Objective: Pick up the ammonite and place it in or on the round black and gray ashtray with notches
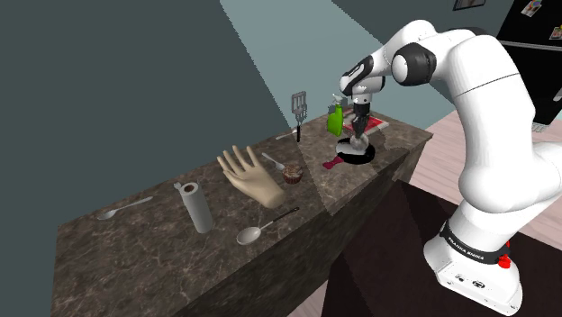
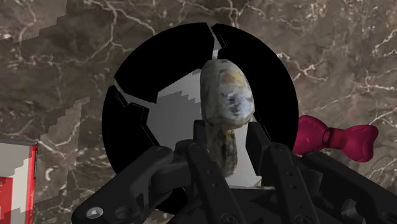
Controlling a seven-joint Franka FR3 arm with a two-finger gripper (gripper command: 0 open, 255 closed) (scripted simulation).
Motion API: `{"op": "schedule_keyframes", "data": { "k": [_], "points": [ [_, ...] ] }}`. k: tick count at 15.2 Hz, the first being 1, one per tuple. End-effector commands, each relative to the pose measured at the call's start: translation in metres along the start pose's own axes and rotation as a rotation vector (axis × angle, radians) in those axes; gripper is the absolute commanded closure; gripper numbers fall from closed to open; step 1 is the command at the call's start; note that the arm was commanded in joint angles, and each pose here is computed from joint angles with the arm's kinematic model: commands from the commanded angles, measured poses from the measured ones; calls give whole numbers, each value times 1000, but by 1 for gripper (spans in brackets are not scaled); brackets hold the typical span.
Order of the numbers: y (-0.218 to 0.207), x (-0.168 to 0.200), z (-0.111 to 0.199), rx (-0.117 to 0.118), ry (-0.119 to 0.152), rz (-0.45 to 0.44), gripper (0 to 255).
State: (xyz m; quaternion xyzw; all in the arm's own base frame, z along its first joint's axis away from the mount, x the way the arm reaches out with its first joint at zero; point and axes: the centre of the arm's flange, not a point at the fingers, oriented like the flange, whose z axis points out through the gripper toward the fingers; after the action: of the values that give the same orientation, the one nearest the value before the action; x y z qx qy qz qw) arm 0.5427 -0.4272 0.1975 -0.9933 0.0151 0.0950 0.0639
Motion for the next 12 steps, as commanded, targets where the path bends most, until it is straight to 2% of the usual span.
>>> {"op": "schedule_keyframes", "data": {
  "k": [1, 2, 7, 11, 12],
  "points": [
    [0, 0, 0, 0, 0, 0, 255],
    [0, 0, 0, 0, 0, 0, 0],
    [0, 0, 0, 0, 0, 0, 0],
    [0, 0, -50, 0, 0, 0, 0],
    [0, 0, -50, 0, 0, 0, 0]
  ]
}}
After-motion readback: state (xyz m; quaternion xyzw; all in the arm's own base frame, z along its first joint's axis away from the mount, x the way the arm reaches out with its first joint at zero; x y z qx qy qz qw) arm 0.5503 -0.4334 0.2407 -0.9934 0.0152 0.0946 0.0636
